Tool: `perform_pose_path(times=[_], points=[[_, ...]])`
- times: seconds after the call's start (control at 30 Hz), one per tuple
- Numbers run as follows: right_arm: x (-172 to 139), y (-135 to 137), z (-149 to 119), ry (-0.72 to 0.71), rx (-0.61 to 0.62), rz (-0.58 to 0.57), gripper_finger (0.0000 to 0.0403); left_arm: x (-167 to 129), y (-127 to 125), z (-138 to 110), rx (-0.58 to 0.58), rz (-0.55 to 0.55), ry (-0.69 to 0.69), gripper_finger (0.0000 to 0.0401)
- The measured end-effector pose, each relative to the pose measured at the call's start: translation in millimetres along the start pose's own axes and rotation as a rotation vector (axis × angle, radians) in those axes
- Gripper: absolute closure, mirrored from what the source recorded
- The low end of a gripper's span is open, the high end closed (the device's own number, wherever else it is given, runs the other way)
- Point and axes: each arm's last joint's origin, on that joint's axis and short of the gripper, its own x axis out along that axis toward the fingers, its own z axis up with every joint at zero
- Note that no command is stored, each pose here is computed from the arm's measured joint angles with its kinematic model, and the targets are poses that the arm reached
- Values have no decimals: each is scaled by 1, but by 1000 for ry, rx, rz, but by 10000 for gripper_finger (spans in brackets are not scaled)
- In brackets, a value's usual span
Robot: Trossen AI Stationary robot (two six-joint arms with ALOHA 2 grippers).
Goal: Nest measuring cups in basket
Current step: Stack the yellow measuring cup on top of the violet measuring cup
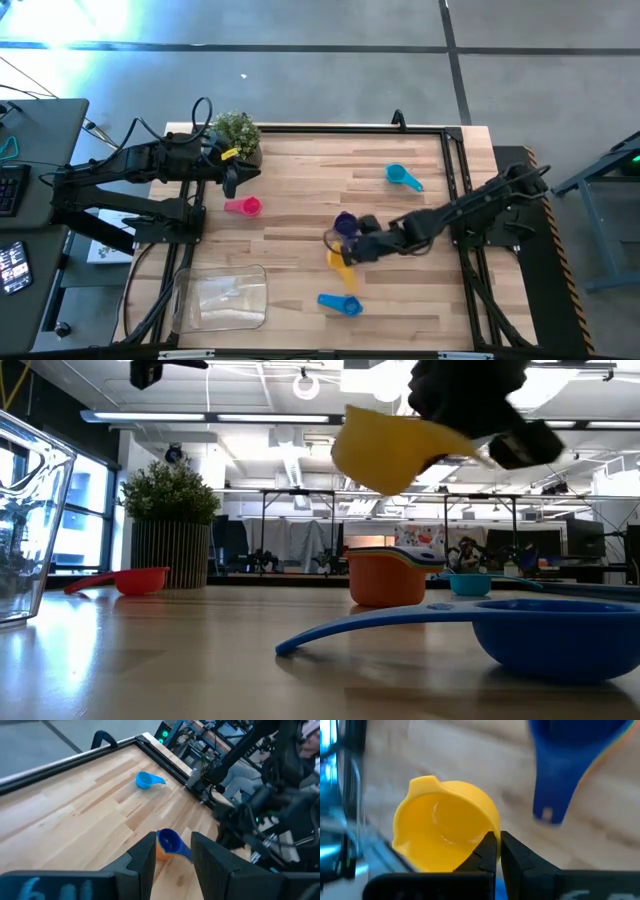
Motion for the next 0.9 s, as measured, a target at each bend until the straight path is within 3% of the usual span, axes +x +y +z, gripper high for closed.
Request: perform_pose_path(times=[0.23, 0.43, 0.9], points=[[-5, 2, 38, -150, 87, -71, 403, 0, 0, 0, 111, 1, 2, 286], [-3, -6, 63, -138, 151, -113, 403, 0, 3, -4, 192, 18, 43, 286], [-4, -22, 69, -30, 267, -255, 403, -1, 7, -11, 263, 54, 120, 286]])
